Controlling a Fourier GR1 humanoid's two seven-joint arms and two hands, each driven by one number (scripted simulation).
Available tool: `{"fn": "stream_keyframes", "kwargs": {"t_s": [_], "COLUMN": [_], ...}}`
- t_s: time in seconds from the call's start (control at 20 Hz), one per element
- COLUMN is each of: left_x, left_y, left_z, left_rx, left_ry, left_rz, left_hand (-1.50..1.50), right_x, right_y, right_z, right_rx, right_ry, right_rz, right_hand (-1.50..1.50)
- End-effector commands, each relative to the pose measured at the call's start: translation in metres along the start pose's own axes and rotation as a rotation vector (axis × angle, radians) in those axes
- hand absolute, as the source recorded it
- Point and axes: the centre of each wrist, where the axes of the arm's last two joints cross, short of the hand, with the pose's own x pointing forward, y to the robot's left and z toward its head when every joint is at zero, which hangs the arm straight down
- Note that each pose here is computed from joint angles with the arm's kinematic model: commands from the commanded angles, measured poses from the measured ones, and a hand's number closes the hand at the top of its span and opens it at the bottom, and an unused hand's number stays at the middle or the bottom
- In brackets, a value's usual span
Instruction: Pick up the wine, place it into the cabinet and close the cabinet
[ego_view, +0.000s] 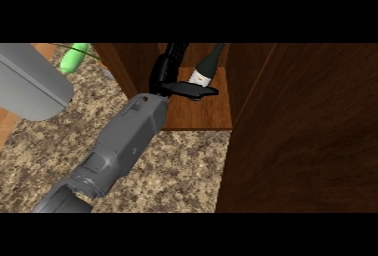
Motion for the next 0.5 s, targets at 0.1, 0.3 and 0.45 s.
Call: {"fn": "stream_keyframes", "kwargs": {"t_s": [0.1,0.3,0.45], "left_x": [0.008,0.02,0.031], "left_y": [-0.01,-0.046,-0.055], "left_z": [0.012,0.026,0.044], "left_rx": [-0.049,-0.131,-0.129], "left_ry": [-0.024,-0.041,-0.059], "left_rz": [0.005,0.003,0.017], "left_hand": [-1.5,-1.5,-1.5], "right_x": [0.01,0.016,0.012], "right_y": [0.01,-0.002,0.009], "right_z": [0.022,0.013,-0.001], "right_rx": [-0.006,-0.009,-0.012], "right_ry": [-0.008,-0.001,-0.01], "right_rz": [0.009,0.013,0.002], "right_hand": [-1.5,-1.5,-1.5]}}
